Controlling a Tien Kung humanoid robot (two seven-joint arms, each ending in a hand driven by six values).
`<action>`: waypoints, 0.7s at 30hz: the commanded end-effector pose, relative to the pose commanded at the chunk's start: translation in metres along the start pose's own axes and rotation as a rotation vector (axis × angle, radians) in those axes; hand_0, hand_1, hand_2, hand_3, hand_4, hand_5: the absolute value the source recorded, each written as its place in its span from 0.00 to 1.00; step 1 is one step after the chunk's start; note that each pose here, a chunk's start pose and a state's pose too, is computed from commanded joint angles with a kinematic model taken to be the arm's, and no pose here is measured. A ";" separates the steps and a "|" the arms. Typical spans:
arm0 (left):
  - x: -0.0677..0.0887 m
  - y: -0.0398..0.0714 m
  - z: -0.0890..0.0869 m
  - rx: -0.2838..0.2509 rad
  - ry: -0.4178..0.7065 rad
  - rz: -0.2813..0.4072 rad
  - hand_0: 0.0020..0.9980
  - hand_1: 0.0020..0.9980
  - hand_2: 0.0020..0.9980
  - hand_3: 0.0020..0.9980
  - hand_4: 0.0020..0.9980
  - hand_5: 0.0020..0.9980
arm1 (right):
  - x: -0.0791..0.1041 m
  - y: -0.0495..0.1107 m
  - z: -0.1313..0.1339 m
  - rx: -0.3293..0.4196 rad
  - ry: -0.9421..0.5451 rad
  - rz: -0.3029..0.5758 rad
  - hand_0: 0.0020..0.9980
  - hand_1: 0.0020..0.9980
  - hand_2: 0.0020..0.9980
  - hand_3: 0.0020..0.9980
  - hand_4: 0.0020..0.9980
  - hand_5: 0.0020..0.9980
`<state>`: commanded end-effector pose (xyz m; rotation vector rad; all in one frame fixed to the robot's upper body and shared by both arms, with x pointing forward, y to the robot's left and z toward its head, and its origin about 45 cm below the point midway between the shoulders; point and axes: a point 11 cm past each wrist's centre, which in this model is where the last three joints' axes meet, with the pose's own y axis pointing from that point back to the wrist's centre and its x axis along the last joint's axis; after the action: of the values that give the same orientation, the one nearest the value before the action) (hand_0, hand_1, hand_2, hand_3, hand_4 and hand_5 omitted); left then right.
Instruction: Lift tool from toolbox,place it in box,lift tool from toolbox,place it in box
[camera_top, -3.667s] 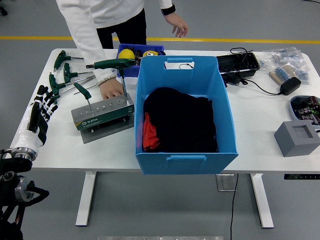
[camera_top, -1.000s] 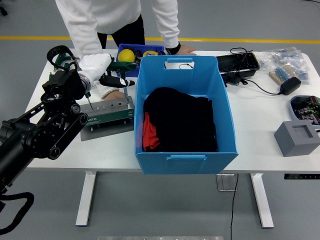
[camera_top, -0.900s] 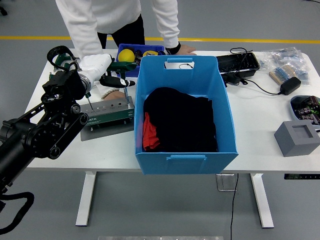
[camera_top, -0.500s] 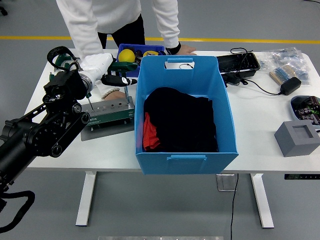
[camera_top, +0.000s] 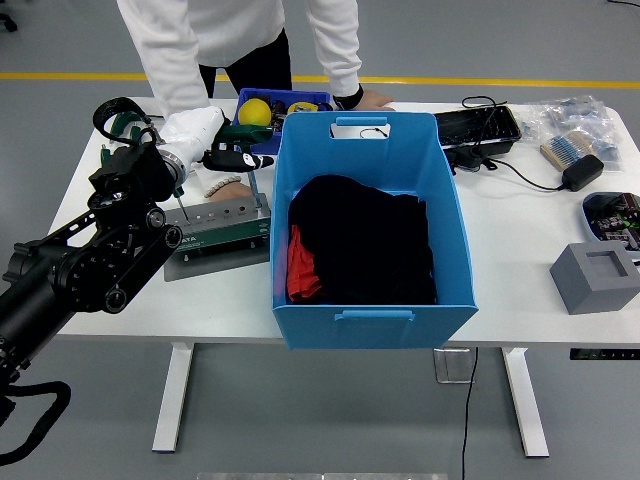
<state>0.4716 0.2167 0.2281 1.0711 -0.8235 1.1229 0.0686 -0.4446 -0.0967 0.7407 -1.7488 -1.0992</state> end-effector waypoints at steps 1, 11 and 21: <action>0.000 0.000 0.000 0.000 0.002 0.002 0.11 0.04 0.08 0.16 1.00 0.67 | 0.000 0.000 0.000 0.000 0.000 0.000 0.63 0.61 0.68 0.55 0.77 0.67; 0.001 -0.001 0.000 -0.014 0.011 0.027 0.09 0.00 0.03 0.04 1.00 0.70 | 0.001 0.000 0.003 -0.006 0.006 0.003 0.63 0.61 0.68 0.55 0.77 0.67; 0.022 -0.003 0.002 -0.073 0.005 0.105 0.08 0.00 0.01 0.02 1.00 0.74 | 0.002 0.000 0.004 -0.010 0.008 0.005 0.63 0.61 0.68 0.55 0.77 0.67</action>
<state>0.4797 0.2204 0.2483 0.9731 -0.9187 1.1737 0.0641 -0.4445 -0.0973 0.7330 -1.7363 -1.0989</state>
